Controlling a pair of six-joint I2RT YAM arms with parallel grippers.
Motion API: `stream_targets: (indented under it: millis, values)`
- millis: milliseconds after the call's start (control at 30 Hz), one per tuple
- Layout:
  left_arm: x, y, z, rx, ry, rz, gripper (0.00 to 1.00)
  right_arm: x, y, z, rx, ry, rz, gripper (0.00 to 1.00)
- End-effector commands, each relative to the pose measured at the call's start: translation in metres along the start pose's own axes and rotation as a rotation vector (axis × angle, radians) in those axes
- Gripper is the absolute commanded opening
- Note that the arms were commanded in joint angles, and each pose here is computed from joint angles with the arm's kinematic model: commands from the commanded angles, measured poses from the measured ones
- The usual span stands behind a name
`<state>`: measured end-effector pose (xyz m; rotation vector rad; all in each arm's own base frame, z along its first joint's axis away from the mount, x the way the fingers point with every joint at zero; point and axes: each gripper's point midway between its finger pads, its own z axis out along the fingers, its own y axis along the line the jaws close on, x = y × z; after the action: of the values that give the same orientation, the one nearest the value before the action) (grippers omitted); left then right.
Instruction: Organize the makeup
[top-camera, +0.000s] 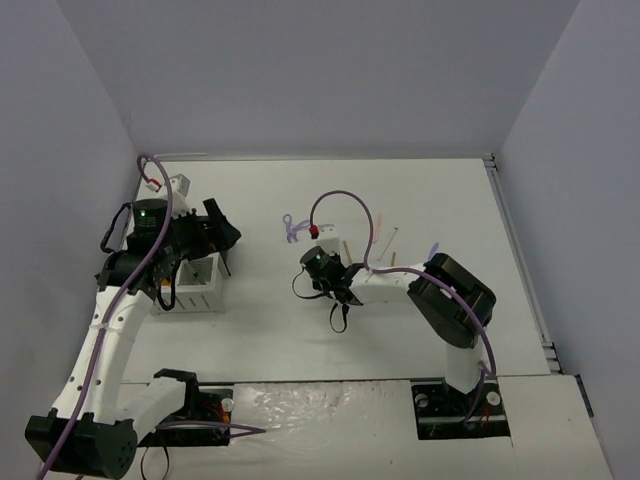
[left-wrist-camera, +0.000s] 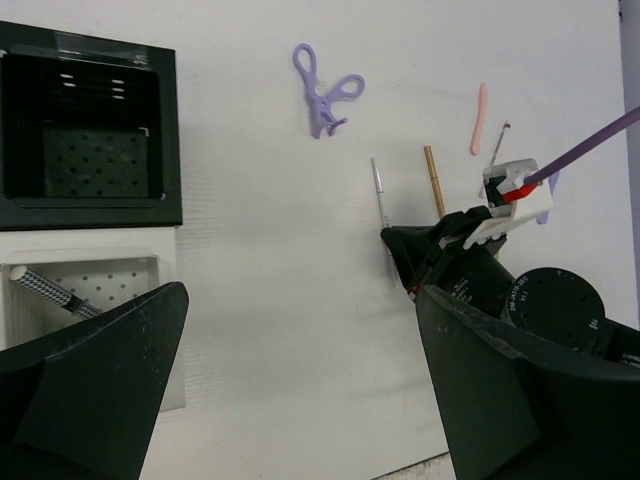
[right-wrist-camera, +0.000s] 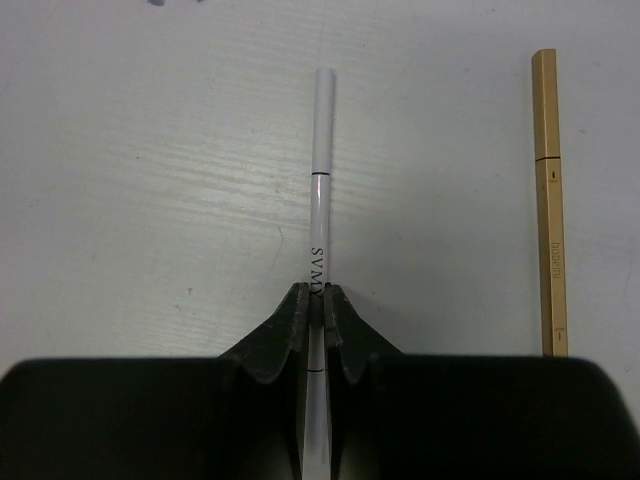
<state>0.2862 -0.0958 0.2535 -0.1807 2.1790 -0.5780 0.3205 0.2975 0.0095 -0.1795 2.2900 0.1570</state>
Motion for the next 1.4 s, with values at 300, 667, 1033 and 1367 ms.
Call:
stream_targets:
  millis: [300, 667, 1033, 1367]
  values:
    - [0.006, -0.104, 0.018, 0.283, 0.026, -0.012, 0.97, -0.092, 0.031, -0.138, -0.429, -0.423, 0.015, 0.00]
    - [0.005, -0.170, 0.017, 0.448, 0.000, -0.020, 0.96, -0.129, 0.059, -0.222, -0.741, -0.642, -0.038, 0.00]
    - [0.016, -0.192, 0.027, 0.479, 0.010, -0.048, 0.32, -0.134, 0.064, -0.232, -0.783, -0.665, -0.030, 0.00]
    - [0.014, -0.194, 0.025, 0.478, -0.012, -0.049, 0.00, -0.139, 0.057, -0.228, -0.736, -0.679, -0.003, 0.20]
